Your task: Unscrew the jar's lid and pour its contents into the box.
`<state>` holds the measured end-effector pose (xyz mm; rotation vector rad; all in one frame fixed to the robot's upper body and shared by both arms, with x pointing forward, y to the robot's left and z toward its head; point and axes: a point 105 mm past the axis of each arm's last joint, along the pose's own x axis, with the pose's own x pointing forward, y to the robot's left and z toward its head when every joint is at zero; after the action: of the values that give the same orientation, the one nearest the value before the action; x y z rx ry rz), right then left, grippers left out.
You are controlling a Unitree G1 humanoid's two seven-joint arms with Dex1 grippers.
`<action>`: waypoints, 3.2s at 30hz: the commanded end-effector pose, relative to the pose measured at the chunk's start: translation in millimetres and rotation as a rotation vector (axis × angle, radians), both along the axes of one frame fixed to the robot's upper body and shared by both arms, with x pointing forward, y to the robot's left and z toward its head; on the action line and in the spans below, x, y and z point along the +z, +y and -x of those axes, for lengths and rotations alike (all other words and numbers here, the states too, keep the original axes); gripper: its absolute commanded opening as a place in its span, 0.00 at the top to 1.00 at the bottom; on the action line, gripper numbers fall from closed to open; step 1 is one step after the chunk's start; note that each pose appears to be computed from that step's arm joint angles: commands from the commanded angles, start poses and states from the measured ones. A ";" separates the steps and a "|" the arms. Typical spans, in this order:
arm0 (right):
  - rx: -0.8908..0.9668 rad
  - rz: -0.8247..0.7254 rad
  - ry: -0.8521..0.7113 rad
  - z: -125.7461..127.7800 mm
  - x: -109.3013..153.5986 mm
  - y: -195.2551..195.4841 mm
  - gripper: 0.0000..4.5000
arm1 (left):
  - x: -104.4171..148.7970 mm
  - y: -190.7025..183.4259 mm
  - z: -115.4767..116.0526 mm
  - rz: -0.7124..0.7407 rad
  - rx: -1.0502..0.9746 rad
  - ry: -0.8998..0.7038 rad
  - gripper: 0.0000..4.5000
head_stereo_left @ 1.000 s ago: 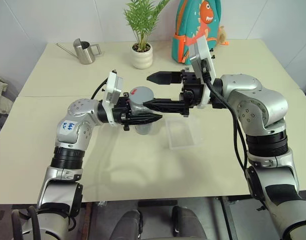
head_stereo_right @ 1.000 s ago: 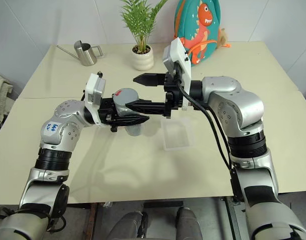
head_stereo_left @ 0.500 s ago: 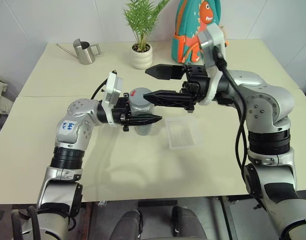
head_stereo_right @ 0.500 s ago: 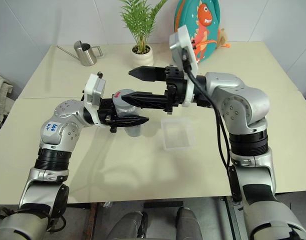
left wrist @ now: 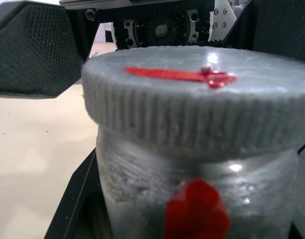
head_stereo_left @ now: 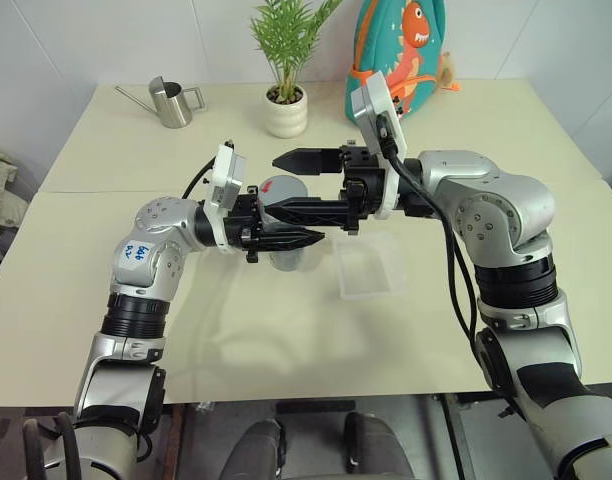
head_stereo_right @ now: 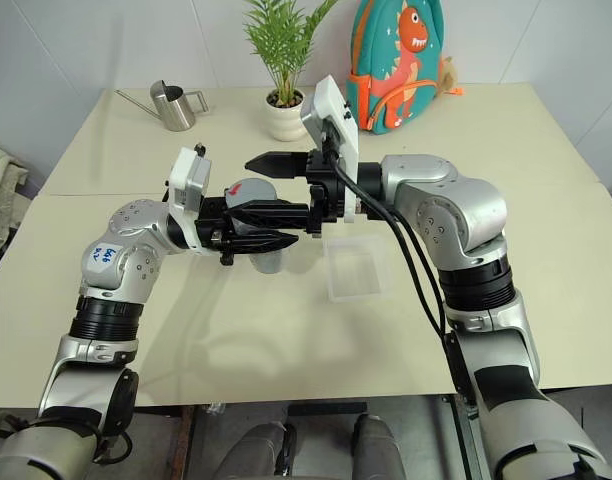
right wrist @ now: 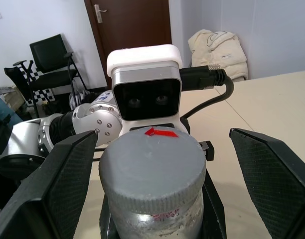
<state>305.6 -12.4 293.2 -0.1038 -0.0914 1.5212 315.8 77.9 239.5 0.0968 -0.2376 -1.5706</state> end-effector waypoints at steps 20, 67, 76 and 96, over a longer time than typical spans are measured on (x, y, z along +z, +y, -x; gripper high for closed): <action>-0.218 -0.361 0.098 -17.0 51.6 -70.8 0.43 | 4.0 4.7 6.6 0.009 0.005 -0.046 0.54; -0.794 0.222 0.019 69.7 -108.2 -207.1 0.01 | 14.5 -91.9 -91.4 -0.355 0.536 -0.873 0.54; -0.857 0.186 0.052 77.6 -121.3 -203.4 0.01 | 22.0 -131.0 -69.8 -0.253 0.563 -1.803 0.54; -0.891 0.109 0.070 75.6 -128.3 -197.5 0.01 | -7.2 -143.7 -47.0 0.087 0.191 -2.569 0.54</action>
<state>230.2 -214.5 157.9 -0.1349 0.1315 0.6319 367.9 -57.8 217.8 1.9506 -1.9949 -0.3575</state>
